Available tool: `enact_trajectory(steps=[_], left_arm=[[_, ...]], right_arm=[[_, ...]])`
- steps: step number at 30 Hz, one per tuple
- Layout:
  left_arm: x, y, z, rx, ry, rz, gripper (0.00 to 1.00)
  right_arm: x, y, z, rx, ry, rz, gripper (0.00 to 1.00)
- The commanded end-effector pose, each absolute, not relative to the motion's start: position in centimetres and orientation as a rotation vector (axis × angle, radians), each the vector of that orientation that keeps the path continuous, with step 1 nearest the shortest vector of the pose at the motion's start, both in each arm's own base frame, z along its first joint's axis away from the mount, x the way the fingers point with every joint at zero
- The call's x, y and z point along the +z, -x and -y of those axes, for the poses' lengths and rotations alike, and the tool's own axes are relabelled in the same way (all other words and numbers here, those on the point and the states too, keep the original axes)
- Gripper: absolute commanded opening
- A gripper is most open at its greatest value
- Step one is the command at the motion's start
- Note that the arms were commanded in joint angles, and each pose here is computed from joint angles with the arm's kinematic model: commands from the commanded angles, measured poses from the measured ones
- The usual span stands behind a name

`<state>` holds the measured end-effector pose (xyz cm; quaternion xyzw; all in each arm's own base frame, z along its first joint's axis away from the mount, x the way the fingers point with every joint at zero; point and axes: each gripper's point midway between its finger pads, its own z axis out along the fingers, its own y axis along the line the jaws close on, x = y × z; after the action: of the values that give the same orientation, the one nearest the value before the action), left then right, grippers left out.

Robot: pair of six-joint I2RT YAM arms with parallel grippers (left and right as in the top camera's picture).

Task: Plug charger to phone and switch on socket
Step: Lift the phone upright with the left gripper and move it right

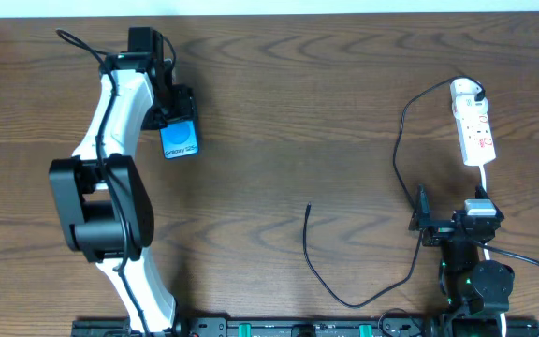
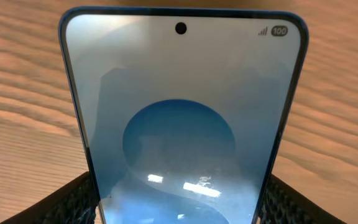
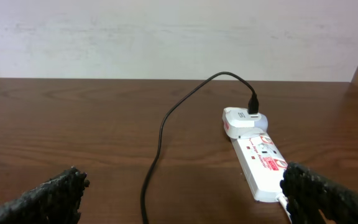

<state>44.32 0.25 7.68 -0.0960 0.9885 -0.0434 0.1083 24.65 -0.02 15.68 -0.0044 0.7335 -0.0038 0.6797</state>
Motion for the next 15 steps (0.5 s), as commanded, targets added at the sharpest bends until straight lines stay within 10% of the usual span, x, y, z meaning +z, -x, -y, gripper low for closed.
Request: enact_trajectory(steps=[1,15], left_arm=[[11.0,-44.6,3.0,-0.407,0.244,-2.835,0.07],[17.7,-43.3,12.5,-1.442,0.485,-2.670,0.07]], right_arm=[[15.6,-24.6,-0.2,-0.009,0.028,-1.647,0.99],[15.6,-24.6,-0.2,-0.009,0.028,-1.647,0.99]])
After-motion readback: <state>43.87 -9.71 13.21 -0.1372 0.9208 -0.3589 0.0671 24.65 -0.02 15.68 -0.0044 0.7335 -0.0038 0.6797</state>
